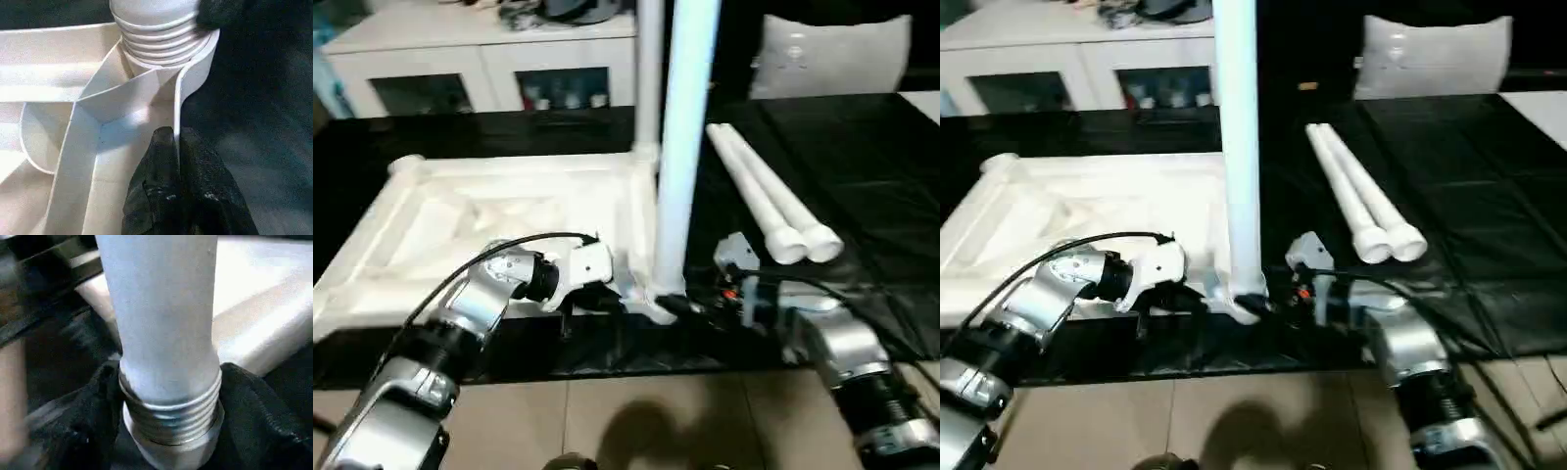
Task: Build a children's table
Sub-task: Rotate leg to tighten
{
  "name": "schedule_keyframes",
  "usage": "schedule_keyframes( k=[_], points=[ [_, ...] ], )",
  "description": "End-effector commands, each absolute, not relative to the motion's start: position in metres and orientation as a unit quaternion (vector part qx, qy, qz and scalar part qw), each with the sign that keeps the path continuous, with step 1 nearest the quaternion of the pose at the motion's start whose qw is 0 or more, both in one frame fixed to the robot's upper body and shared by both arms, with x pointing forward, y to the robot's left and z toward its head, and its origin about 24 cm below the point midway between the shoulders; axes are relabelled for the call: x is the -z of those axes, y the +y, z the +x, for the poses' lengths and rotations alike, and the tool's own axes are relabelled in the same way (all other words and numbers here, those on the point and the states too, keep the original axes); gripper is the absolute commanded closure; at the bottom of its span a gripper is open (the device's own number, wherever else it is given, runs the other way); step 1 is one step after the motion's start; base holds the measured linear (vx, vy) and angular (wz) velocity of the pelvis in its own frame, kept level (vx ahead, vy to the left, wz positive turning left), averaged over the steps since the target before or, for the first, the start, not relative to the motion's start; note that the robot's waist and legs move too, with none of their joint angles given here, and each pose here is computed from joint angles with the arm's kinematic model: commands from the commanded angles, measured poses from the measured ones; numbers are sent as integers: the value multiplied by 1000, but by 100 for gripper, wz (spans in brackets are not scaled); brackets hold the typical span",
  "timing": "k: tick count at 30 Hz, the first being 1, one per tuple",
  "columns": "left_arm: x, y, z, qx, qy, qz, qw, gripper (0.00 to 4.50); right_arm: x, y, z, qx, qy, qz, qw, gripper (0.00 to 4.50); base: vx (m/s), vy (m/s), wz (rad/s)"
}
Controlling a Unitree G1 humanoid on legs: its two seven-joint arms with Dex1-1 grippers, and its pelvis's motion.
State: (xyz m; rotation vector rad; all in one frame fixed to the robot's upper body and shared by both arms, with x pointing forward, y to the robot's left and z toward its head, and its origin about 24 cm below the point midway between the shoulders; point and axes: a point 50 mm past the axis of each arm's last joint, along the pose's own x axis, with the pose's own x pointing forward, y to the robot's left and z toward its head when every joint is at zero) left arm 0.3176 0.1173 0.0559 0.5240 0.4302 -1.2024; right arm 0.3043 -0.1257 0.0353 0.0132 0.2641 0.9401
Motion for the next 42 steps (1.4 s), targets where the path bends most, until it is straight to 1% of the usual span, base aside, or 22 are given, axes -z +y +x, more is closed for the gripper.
schedule_keyframes(
  k=[1,3,6,7,8,10,12,13,15,16,18,20,21,22,23,24,26,31,32,33,38,42],
  points=[
    [-67,85,314,566,152,215,781,450,-16,-115,303,-418,173,8,892,178,0,0,0],
    [-68,78,314,551,150,205,795,450,-15,-111,306,-395,174,18,902,178,0,0,0],
    [-72,58,317,500,143,186,834,450,-15,-105,321,-314,173,40,933,178,0,0,0],
    [-72,58,317,500,143,186,834,450,-15,-105,321,-314,173,40,933,178,0,0,0],
    [-74,51,318,481,138,178,847,450,-15,-103,326,-284,173,47,942,178,0,0,0],
    [-76,49,319,463,132,185,857,450,-14,-101,331,-255,170,43,951,178,0,0,0],
    [-75,55,320,466,127,206,851,450,-15,-102,331,-254,159,39,953,178,0,0,0],
    [-75,58,320,467,127,212,849,450,-15,-104,330,-257,155,42,953,143,0,0,0],
    [-74,64,320,471,128,221,844,450,-16,-108,328,-261,145,42,953,108,0,0,0],
    [-74,66,320,472,129,224,843,450,-17,-110,328,-260,140,39,955,108,0,0,0],
    [-72,71,320,473,132,231,840,450,-18,-114,327,-265,131,43,954,74,0,0,0],
    [-69,80,321,479,140,238,833,450,-24,-127,325,-278,106,34,954,69,0,0,0],
    [-69,80,321,479,140,238,833,450,-24,-127,325,-278,106,34,954,63,0,0,0],
    [-67,85,321,486,143,245,827,450,-28,-134,323,-295,89,20,951,54,0,0,0],
    [-67,85,321,486,143,245,827,450,-28,-134,323,-295,89,20,951,37,0,0,0],
    [-64,90,320,508,147,256,809,450,-35,-147,320,-322,66,10,944,37,0,0,0],
    [-63,94,319,535,151,262,789,450,-41,-159,317,-351,55,2,935,21,0,0,0],
    [-61,105,316,588,159,284,740,450,-53,-174,307,-438,65,-46,895,10,0,0,0],
    [-61,105,316,588,159,284,740,450,-53,-174,307,-438,65,-46,895,10,0,0,0],
    [-60,110,316,609,170,291,718,450,-58,-177,304,-478,71,-74,873,10,0,0,0],
    [-60,116,313,658,173,310,664,450,-62,-174,300,-548,90,-113,824,10,0,0,0],
    [-60,117,311,684,172,320,633,450,-63,-167,303,-578,100,-127,800,10,0,0,0]
  ],
)
